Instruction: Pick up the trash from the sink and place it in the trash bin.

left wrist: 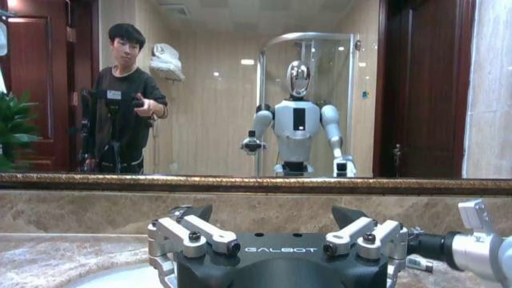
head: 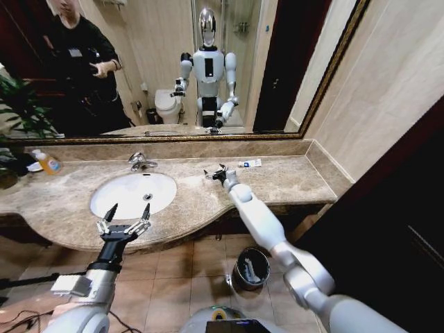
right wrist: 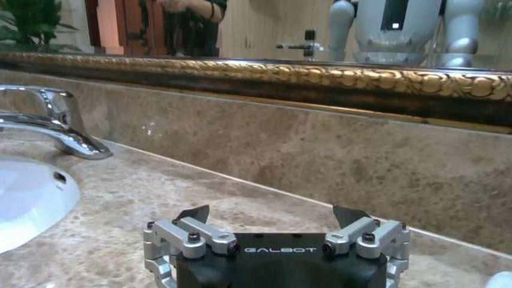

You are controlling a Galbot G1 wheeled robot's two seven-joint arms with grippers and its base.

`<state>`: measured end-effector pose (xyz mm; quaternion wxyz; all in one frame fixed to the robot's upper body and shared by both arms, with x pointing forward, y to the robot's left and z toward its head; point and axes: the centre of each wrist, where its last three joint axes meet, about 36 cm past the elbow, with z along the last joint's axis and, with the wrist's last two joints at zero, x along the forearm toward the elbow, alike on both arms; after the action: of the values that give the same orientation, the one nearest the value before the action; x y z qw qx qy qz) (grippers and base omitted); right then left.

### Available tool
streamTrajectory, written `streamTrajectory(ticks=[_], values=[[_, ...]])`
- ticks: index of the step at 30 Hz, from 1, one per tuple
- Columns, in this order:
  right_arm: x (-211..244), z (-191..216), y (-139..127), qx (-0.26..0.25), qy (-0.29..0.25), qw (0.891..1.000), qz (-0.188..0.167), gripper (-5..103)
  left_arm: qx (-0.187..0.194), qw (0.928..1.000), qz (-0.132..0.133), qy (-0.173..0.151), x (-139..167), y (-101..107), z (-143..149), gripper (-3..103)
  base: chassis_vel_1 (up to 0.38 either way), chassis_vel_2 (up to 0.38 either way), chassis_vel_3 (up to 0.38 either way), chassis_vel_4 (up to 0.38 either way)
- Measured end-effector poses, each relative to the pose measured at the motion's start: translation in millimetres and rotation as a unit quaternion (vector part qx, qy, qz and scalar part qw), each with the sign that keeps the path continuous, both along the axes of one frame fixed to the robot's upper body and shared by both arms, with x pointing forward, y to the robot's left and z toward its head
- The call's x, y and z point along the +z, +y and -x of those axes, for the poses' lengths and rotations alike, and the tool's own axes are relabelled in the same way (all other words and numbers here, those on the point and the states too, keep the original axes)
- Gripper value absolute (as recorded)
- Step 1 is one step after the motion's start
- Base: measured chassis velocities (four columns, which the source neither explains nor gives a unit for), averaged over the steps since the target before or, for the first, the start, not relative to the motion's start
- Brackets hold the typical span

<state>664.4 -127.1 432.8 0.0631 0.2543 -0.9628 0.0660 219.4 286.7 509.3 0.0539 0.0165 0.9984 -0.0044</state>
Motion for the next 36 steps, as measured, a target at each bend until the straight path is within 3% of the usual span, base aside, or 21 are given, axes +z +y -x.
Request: streamTrajectory(ticks=[11, 18, 21, 24, 25, 29, 31, 33, 36], values=[[20, -5, -46, 0.014, 0.092, 0.995, 0.029, 102, 0.0, 1.0, 0.0, 0.0, 0, 0, 0, 100, 0.0, 0.0, 0.0, 0.0], [21, -13, -66, 0.012, 0.109, 0.993, 0.031, 93, 0.0, 1.0, 0.0, 0.0, 0, 0, 0, 100, 0.0, 0.0, 0.0, 0.0], [23, -16, -74, 0.006, 0.109, 0.993, 0.036, 80, 0.0, 1.0, 0.0, 0.0, 0, 0, 0, 100, 0.0, 0.0, 0.0, 0.0], [22, -16, -78, 0.002, 0.109, 0.993, 0.042, 75, 0.0, 1.0, 0.0, 0.0, 0, 0, 0, 100, 0.0, 0.0, 0.0, 0.0], [21, -15, -81, -0.002, 0.111, 0.993, 0.046, 64, 0.0, 1.0, 0.0, 0.0, 0, 0, 0, 100, 0.0, 0.0, 0.0, 0.0], [18, -13, -86, -0.005, 0.117, 0.992, 0.051, 59, 0.0, 1.0, 0.0, 0.0, 0, 0, 0, 100, 0.0, 0.0, 0.0, 0.0], [15, -11, -90, -0.006, 0.119, 0.992, 0.053, 42, 0.0, 1.0, 0.0, 0.0, 0, 0, 0, 100, 0.0, 0.0, 0.0, 0.0], [14, -10, -91, -0.006, 0.119, 0.992, 0.053, 42, 0.0, 1.0, 0.0, 0.0, 0, 0, 0, 100, 0.0, 0.0, 0.0, 0.0], [10, -3, -95, -0.004, 0.117, 0.992, 0.053, 27, 0.0, 1.0, 0.0, 0.0, 0, 0, 0, 100, 0.0, 0.0, 0.0, 0.0]])
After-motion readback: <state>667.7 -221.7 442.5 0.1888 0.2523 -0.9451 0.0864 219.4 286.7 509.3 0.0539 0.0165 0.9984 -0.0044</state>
